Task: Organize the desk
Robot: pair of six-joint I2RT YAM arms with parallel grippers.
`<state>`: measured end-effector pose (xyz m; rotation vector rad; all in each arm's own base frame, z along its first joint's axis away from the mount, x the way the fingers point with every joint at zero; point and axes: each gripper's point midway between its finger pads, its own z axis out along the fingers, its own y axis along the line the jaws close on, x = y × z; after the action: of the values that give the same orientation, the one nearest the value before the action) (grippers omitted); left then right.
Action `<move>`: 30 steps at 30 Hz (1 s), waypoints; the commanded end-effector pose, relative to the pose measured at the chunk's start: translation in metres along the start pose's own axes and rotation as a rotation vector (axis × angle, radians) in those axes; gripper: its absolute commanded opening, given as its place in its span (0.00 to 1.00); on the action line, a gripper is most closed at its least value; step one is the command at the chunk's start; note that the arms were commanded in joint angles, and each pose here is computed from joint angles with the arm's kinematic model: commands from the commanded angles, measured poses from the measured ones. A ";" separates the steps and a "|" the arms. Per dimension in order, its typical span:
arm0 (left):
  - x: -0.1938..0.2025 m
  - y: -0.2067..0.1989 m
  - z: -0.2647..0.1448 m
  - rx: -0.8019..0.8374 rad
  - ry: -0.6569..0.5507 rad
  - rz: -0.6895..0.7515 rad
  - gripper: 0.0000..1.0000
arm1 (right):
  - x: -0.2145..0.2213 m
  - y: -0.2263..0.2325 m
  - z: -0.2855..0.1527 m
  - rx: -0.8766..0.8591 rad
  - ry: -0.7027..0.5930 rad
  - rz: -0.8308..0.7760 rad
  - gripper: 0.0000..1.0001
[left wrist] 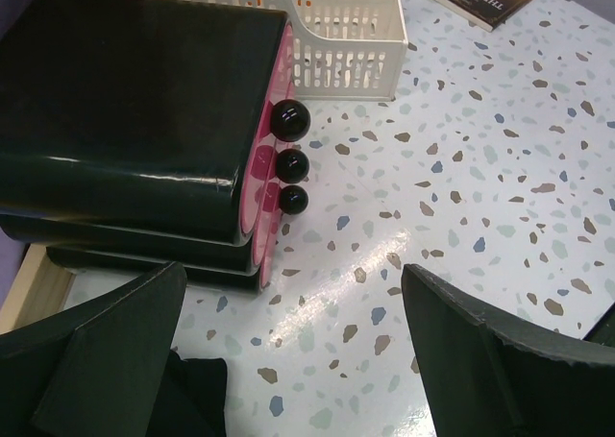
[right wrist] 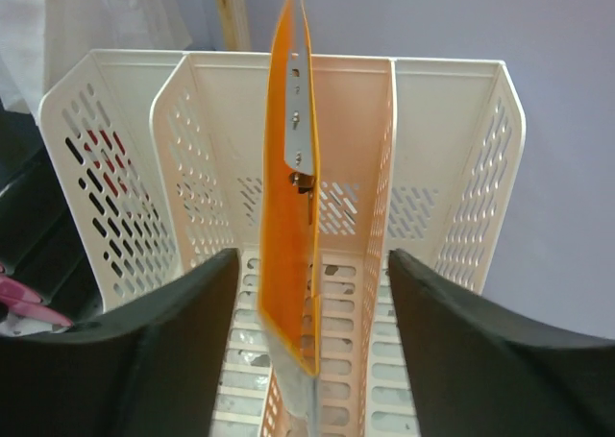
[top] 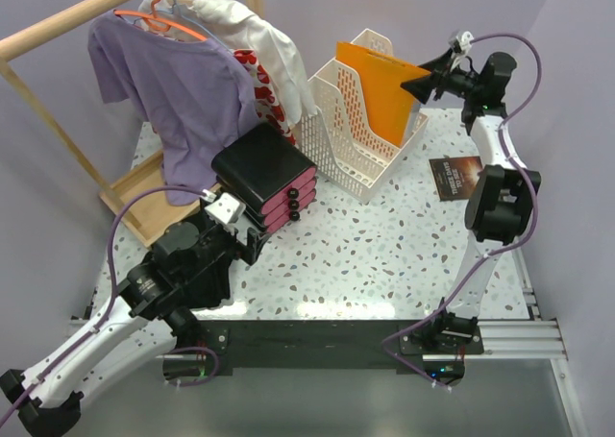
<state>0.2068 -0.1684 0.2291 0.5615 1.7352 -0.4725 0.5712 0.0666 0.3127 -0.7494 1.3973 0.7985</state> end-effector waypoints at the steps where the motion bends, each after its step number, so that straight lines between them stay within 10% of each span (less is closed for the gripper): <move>1: -0.013 0.002 0.000 -0.008 -0.052 0.018 1.00 | -0.031 0.005 -0.013 0.087 0.019 -0.154 0.78; 10: -0.016 0.005 -0.003 -0.021 -0.060 0.009 1.00 | -0.033 0.033 -0.075 0.386 0.255 -0.181 0.91; 18: -0.022 0.006 -0.008 -0.026 -0.085 0.003 1.00 | 0.051 0.055 -0.156 0.619 0.615 -0.115 0.99; 30: -0.022 0.005 -0.010 -0.021 -0.089 -0.002 1.00 | 0.170 0.064 -0.235 0.381 1.147 -0.259 0.99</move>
<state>0.2034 -0.1619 0.2419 0.5313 1.6888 -0.4760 0.4001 -0.0600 0.1424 -0.9262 2.2529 -0.0734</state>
